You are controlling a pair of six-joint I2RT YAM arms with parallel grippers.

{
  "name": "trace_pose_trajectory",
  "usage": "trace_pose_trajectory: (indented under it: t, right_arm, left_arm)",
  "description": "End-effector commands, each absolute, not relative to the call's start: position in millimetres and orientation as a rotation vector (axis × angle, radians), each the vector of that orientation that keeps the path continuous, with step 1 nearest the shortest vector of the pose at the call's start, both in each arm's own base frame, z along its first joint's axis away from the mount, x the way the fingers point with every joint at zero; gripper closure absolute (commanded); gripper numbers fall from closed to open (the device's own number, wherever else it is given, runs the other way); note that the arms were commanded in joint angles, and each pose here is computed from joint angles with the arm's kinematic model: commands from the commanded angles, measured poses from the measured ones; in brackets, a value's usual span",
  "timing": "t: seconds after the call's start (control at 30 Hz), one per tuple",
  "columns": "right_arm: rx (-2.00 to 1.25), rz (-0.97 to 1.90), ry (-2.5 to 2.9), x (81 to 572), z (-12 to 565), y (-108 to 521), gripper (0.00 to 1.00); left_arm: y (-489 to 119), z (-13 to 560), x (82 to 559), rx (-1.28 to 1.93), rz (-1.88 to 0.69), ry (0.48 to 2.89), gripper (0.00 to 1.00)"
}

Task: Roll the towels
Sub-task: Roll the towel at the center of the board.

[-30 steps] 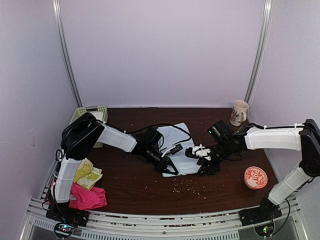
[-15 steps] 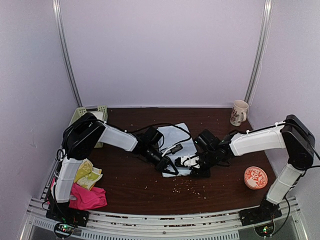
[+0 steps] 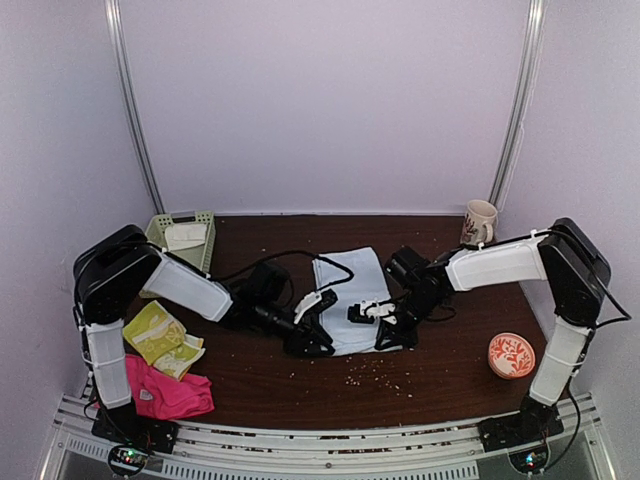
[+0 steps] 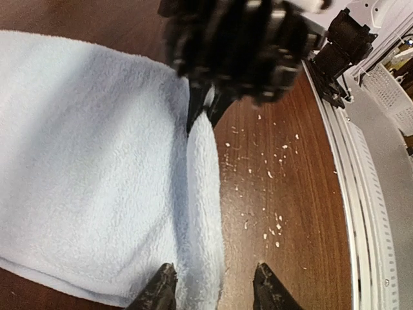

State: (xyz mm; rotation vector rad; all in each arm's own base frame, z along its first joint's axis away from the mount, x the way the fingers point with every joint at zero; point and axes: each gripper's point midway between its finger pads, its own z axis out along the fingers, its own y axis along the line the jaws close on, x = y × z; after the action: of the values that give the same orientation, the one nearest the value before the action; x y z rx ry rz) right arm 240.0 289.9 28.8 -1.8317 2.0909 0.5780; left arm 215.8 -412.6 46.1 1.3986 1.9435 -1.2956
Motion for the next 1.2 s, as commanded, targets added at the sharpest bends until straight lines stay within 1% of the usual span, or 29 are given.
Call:
trace_pose_trajectory:
  t: [0.0, 0.07, 0.27, 0.5, 0.63, 0.8, 0.9, 1.0, 1.07, 1.17]
  right_arm:
    - [-1.840, 0.799, 2.184, 223, 29, 286, 0.97]
    - [-1.836, 0.842, 2.212, 223, 26, 285, 0.97]
    - [-1.803, 0.941, 2.276, 226, 18, 281, 0.96]
    - [-1.765, 1.020, 2.319, 230, 13, 278, 0.95]
    - [-1.756, 1.042, 2.330, 231, 11, 277, 0.95]
    - [-1.756, 1.062, 2.337, 230, 10, 275, 0.95]
    - [-1.757, 1.070, 2.336, 230, 10, 274, 0.94]
    - [-1.769, 1.090, 2.347, 227, 9, 271, 0.94]
    - [-1.810, 1.119, 2.337, 221, 10, 269, 0.94]
    - [-1.833, 1.206, 2.353, 212, 17, 266, 0.94]
  left_arm:
    - [-425, 70, 227, 1.424, -1.079, 1.690, 0.57]
    - [-427, 72, 224, 1.445, -1.003, 1.650, 0.55]
    - [-440, 83, 228, 1.496, -0.782, 1.511, 0.54]
    - [-457, 61, 219, 1.600, -0.788, 1.487, 0.58]
    - [-464, 54, 219, 1.620, -0.796, 1.493, 0.65]
    - [-466, 47, 222, 1.633, -0.778, 1.521, 0.67]
    - [-467, 40, 225, 1.644, -0.768, 1.549, 0.76]
    - [-470, 38, 225, 1.655, -0.786, 1.571, 0.89]
    - [-471, 41, 219, 1.667, -0.829, 1.577, 0.96]
    - [-468, 44, 213, 1.676, -0.886, 1.627, 1.00]
